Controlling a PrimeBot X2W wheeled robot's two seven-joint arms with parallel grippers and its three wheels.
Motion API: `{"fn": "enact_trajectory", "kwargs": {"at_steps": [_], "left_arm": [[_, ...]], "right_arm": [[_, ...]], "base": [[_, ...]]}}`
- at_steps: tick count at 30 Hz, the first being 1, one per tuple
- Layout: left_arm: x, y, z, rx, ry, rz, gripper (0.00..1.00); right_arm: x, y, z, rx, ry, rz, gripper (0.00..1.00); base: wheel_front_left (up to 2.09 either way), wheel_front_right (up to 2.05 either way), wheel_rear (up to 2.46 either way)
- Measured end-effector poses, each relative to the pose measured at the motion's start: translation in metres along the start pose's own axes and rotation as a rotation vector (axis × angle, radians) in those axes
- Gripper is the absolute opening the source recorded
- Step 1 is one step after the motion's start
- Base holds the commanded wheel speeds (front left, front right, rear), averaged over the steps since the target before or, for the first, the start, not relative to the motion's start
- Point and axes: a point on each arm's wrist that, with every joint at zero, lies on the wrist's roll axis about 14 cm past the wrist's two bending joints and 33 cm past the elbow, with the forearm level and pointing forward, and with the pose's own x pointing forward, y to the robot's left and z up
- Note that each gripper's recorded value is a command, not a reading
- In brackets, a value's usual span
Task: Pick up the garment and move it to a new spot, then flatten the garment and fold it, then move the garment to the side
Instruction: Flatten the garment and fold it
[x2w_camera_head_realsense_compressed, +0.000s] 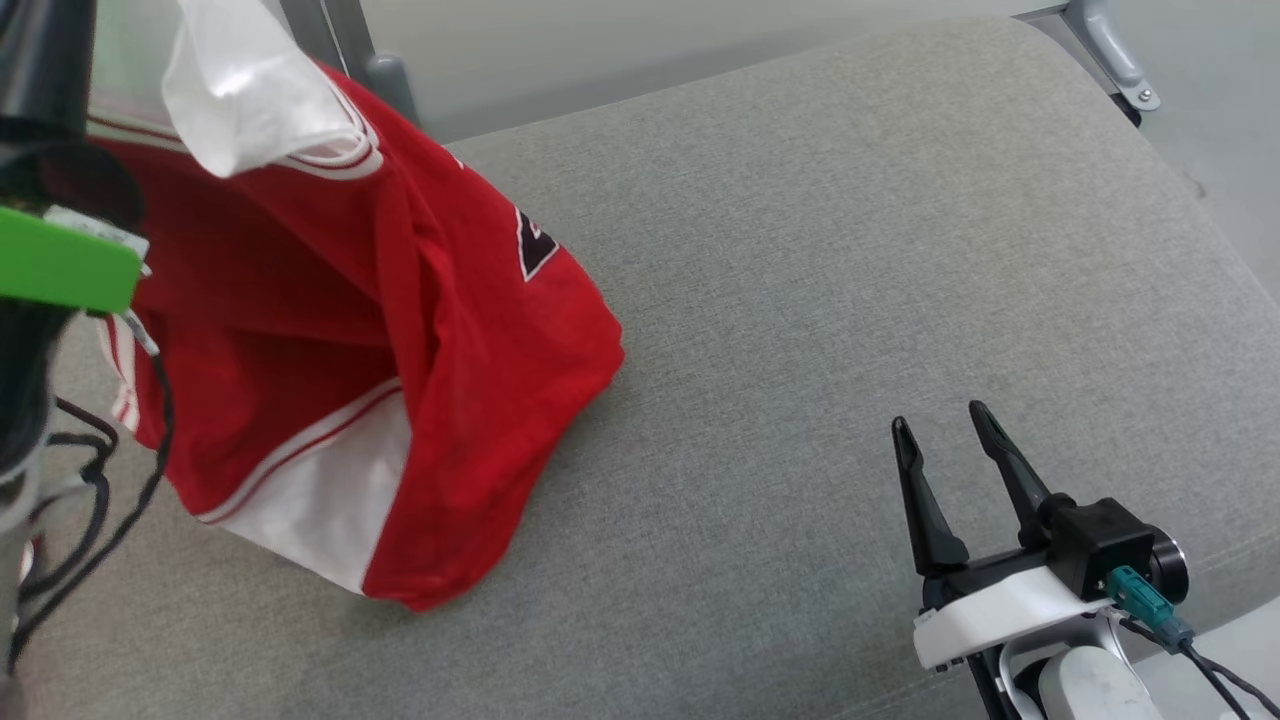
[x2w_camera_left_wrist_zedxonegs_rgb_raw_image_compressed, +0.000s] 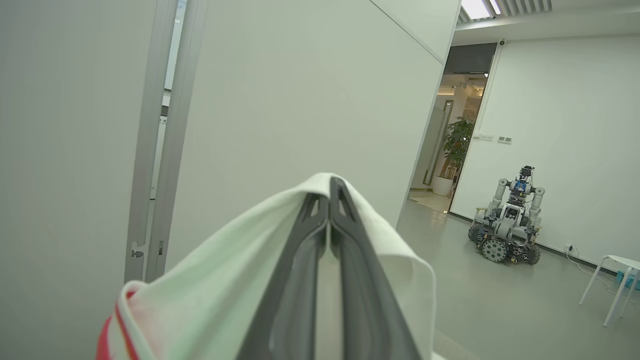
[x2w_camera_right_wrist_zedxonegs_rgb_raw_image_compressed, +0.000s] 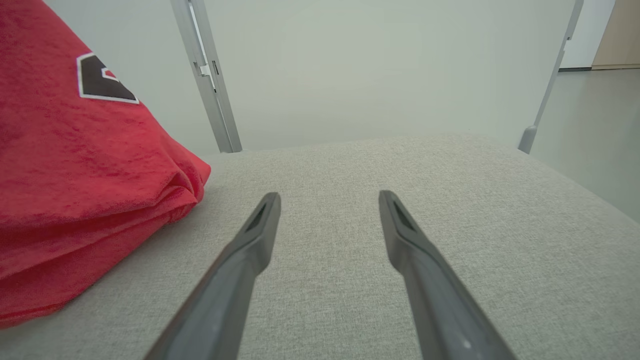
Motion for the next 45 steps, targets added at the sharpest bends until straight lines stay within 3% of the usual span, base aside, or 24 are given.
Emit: {"fn": "enact_trajectory", "kwargs": {"at_steps": [6,10,17,23,26,29,30,31,32,36,40,42,45], "left_arm": [[0.029,-0.016,0.021,0.031,-0.003,-0.074,0.0],[0.043,-0.04,-0.002,-0.009,0.054,-0.148,0.0],[0.046,-0.096,-0.117,-0.223,0.265,-0.254,0.0],[0.014,-0.176,-0.227,-0.378,0.489,-0.378,0.0],[-0.002,-0.202,-0.259,-0.418,0.552,-0.414,0.0],[-0.017,-0.215,-0.285,-0.368,0.577,-0.46,0.0],[-0.019,-0.219,-0.289,-0.374,0.574,-0.468,0.15],[-0.022,-0.223,-0.293,-0.377,0.576,-0.479,0.45],[-0.027,-0.23,-0.296,-0.381,0.574,-0.502,1.0],[-0.052,-0.262,-0.302,-0.38,0.602,-0.628,1.0],[-0.073,-0.28,-0.297,-0.442,0.647,-0.68,1.0],[-0.077,-0.281,-0.293,-0.453,0.641,-0.679,1.0],[-0.072,-0.255,-0.285,-0.408,0.587,-0.611,1.0]], "right_arm": [[-0.007,-0.006,0.001,0.005,-0.001,-0.022,1.0],[-0.011,-0.011,0.004,0.0,-0.006,-0.04,1.0],[-0.016,-0.014,0.004,0.001,-0.002,-0.055,1.0],[-0.024,-0.017,-0.002,0.015,0.019,-0.074,1.0],[-0.027,-0.021,-0.003,0.017,0.027,-0.092,1.0],[-0.028,-0.024,-0.004,0.02,0.032,-0.104,1.0],[-0.029,-0.026,-0.005,0.021,0.037,-0.111,1.0],[-0.03,-0.027,-0.006,0.024,0.04,-0.118,1.0],[-0.031,-0.03,-0.007,0.022,0.045,-0.127,1.0],[-0.034,-0.037,-0.01,0.023,0.059,-0.153,1.0],[-0.036,-0.042,-0.014,0.025,0.069,-0.168,1.0],[-0.034,-0.042,-0.014,0.026,0.068,-0.166,1.0],[-0.027,-0.037,-0.014,0.024,0.062,-0.144,1.0]], "base": [[0.0,0.0,0.0],[0.0,0.0,0.0],[0.0,0.0,0.0],[0.0,0.0,0.0],[0.0,0.0,0.0],[0.0,0.0,0.0],[0.0,0.0,0.0],[0.0,0.0,0.0],[0.0,0.0,0.0],[0.0,0.0,0.0],[0.0,0.0,0.0],[0.0,0.0,0.0],[0.0,0.0,0.0]]}}
